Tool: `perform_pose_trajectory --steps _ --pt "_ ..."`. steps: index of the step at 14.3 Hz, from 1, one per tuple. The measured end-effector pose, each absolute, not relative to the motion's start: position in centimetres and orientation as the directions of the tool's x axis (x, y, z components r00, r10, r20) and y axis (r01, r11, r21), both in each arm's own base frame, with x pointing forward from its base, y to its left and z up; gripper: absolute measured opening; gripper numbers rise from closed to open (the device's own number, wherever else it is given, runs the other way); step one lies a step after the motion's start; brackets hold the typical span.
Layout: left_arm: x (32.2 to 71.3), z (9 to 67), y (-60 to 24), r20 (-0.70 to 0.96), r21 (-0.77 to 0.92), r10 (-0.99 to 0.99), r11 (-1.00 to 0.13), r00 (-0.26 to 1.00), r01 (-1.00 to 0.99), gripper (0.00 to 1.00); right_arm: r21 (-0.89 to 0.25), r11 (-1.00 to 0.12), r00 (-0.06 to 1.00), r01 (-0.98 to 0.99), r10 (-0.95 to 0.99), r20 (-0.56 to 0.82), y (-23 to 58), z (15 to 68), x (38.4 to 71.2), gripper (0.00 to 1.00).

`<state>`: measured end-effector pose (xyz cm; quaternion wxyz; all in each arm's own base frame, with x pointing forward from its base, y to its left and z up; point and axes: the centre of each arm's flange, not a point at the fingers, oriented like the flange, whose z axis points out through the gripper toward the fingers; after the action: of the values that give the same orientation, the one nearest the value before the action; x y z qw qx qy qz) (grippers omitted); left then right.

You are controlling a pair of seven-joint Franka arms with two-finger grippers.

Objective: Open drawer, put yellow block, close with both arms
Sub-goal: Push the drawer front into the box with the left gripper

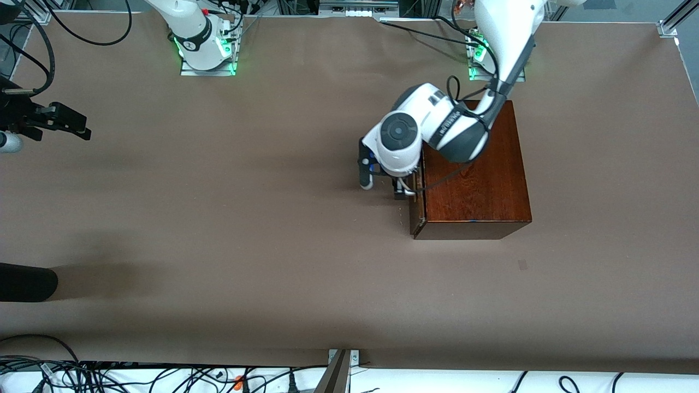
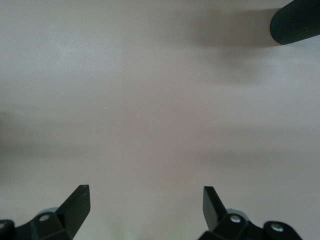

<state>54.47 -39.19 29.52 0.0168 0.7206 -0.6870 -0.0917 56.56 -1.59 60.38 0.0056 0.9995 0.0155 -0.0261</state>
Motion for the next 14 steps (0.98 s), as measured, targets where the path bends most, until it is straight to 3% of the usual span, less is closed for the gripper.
perform_pose_trajectory --steps 8,11,14 --pt "54.4 32.2 -39.6 -0.064 0.140 -0.996 -0.071 0.063 -0.988 1.00 0.010 -0.999 0.998 0.032 0.032 -0.049 -1.6 60.5 56.5 1.00" --pt "53.4 38.0 -40.1 -0.012 0.151 -0.976 -0.217 0.217 -0.965 1.00 0.010 -0.999 0.998 0.032 0.032 -0.049 -1.6 60.6 56.5 1.00" --pt "51.8 45.0 -37.7 -0.101 0.150 -0.889 -0.458 0.447 -0.876 1.00 0.010 -0.999 0.998 0.032 0.032 -0.049 -1.6 60.6 56.5 1.00"
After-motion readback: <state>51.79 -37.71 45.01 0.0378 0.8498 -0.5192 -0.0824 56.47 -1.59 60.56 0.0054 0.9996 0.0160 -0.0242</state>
